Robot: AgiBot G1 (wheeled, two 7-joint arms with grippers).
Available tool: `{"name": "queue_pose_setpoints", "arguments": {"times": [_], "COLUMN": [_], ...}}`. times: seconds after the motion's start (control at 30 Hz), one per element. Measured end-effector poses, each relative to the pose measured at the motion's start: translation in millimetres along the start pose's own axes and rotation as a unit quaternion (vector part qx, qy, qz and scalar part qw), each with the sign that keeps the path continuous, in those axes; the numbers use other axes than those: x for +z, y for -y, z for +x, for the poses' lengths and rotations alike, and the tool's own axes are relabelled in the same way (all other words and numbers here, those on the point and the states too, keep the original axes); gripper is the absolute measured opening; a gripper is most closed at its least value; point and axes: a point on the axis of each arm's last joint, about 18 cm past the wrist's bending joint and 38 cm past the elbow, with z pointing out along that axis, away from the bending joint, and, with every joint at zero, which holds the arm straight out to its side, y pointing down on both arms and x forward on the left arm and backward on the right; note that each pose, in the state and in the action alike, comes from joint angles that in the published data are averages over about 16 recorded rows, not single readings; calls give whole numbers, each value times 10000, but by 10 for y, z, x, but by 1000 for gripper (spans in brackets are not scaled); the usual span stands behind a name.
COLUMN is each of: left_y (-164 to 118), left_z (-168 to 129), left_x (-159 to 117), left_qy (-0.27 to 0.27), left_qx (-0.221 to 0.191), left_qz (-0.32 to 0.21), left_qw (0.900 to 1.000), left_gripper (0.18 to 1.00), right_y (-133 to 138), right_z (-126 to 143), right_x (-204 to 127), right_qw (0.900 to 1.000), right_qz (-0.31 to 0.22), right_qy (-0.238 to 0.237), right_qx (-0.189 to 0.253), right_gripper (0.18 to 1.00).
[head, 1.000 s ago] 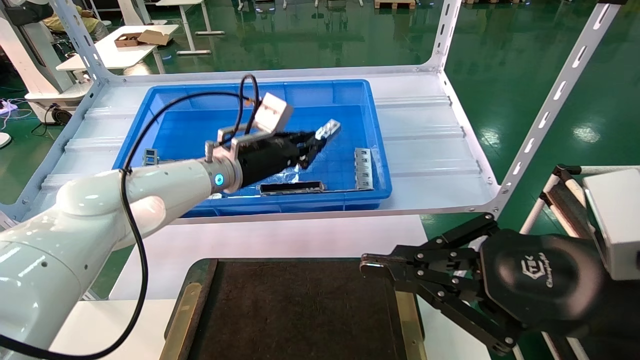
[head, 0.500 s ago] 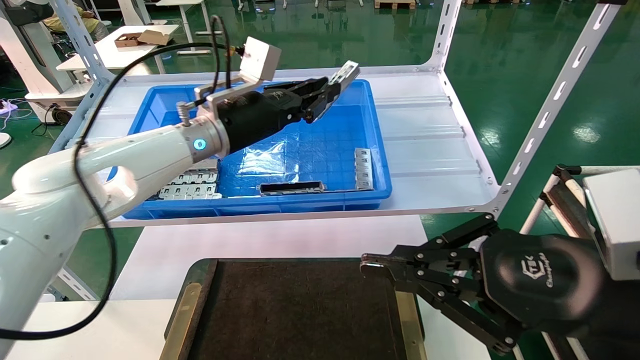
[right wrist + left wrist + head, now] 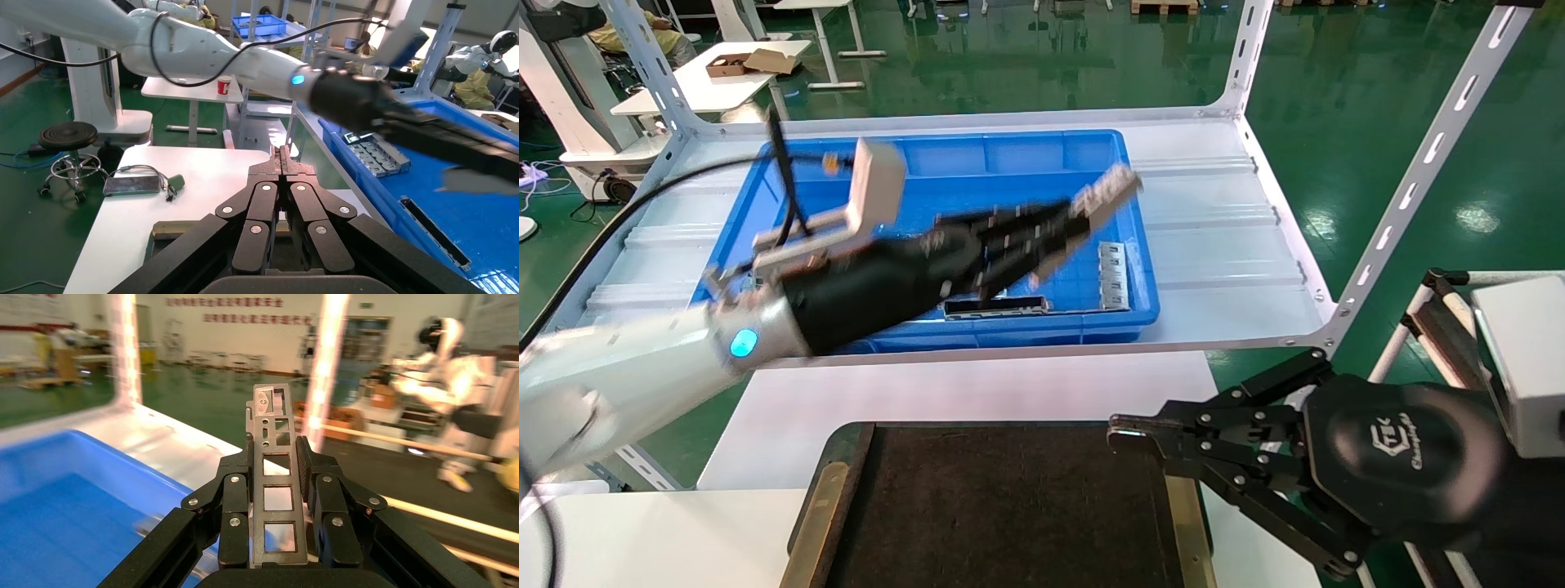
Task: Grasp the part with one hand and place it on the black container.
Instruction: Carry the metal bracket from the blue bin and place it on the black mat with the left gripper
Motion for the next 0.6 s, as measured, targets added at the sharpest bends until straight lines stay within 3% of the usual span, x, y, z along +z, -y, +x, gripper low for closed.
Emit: {"name": "queue_pose_setpoints", "arguments": {"times": [0.3,0.6], "left_y": [-342,-920], "left_z": [565,858], "left_x": [-489,-704], "left_qy": [-331,437], "left_qx": [-490,-1196], "left_qz": [-314,-731], "left_qw": [9978,9892], "left_gripper": [321,321], "right_y": [0,0], "right_z": [0,0], "right_x": [0,0], "right_qw": [10000,10000], "right_qz": [0,0], "right_qy": [0,0], "right_qx": [0,0], "right_gripper": [191,191]}}
